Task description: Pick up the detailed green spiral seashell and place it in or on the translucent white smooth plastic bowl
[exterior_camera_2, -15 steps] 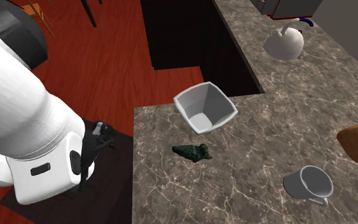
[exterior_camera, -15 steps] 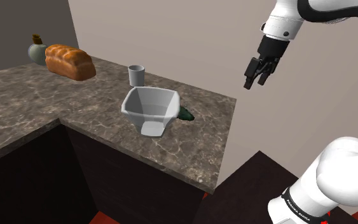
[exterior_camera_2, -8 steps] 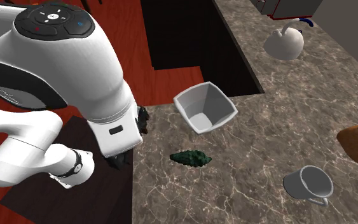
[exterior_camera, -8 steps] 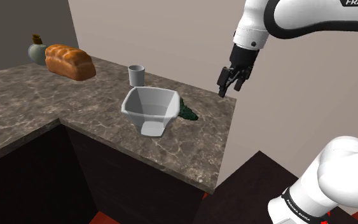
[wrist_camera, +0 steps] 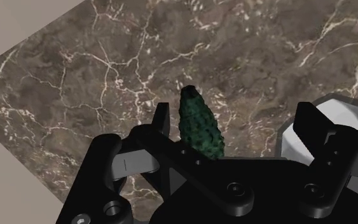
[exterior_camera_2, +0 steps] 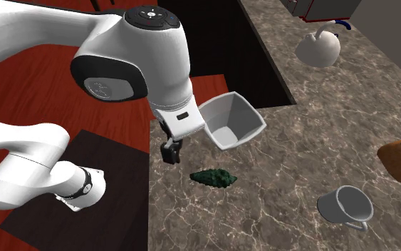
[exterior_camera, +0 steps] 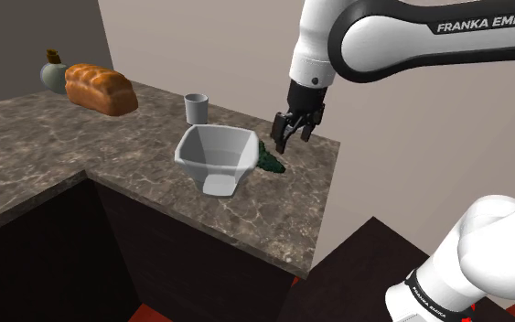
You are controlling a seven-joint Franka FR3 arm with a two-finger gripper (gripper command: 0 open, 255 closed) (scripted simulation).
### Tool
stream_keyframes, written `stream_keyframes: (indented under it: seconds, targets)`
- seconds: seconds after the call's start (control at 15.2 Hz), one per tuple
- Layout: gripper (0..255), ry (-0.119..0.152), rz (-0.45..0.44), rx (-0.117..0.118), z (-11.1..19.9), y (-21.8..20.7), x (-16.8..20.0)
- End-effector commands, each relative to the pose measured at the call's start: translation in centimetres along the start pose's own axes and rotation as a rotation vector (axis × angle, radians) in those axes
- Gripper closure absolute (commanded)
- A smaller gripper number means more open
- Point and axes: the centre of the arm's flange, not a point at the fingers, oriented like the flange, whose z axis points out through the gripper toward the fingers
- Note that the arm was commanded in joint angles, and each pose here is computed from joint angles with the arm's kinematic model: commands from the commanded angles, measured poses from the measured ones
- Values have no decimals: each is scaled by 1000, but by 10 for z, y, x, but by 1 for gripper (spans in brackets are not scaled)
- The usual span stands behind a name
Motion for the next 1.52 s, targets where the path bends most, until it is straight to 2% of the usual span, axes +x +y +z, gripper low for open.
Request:
stream_keyframes:
  seconds: [0.0, 0.4, 0.92, 0.99, 1.45]
  targets:
    - [0, 2, -3, -2, 11, -5, 2]
    - [0, 2, -3, -2, 40, -5, 2]
    - [0, 2, -3, -2, 40, -5, 2]
    - [255, 2, -3, -2, 40, -5, 2]
    - [255, 2, -3, -2, 40, -5, 2]
